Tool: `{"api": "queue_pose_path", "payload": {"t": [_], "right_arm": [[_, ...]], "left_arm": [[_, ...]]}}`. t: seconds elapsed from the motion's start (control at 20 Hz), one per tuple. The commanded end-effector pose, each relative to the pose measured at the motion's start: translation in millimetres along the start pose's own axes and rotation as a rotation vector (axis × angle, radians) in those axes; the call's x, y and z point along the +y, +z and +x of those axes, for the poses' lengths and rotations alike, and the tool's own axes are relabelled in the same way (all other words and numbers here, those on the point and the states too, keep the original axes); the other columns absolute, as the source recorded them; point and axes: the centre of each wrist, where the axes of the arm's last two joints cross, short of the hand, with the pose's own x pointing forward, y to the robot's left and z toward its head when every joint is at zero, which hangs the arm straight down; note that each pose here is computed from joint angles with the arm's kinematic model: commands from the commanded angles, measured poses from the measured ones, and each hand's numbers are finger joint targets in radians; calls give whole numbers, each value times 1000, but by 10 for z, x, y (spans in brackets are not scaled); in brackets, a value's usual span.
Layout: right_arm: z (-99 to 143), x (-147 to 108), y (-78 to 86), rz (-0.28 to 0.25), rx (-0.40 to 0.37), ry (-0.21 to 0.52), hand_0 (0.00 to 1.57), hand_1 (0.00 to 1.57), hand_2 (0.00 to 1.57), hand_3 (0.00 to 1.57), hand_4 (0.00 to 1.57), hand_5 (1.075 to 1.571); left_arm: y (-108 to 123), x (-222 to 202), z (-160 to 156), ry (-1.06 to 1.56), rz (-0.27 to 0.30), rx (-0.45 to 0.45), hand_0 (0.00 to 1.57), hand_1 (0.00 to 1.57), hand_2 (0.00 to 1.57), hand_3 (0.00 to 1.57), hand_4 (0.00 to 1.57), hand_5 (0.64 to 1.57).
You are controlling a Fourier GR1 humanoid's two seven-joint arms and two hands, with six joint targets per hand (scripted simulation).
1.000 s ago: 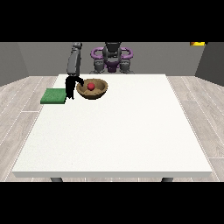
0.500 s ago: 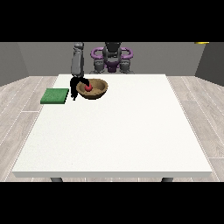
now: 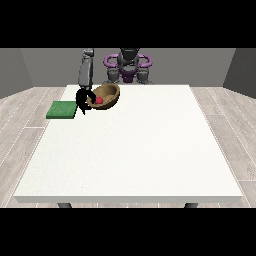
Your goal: Pick the cup and pour the ball into the bowl, then pick the bowl and place it on the pad
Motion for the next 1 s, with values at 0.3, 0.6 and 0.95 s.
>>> {"api": "queue_pose_path", "payload": {"t": [0.3,0.6,0.95], "right_arm": [[143,-593,-18,-128,217,328,1571,1571,1571,1267,1021,1545],[744,-656,-416,-99,277,399,1571,1571,1571,1025,1044,1558],[1571,-940,-782,-32,289,480,1571,1571,1571,679,1085,1568]], "left_arm": [[75,112,-186,29,37,65,0,0,0,0,1175,1525],[300,407,-423,4,109,147,0,0,0,0,1199,1539],[547,787,-446,-16,150,172,0,0,0,0,1203,1541]]}}
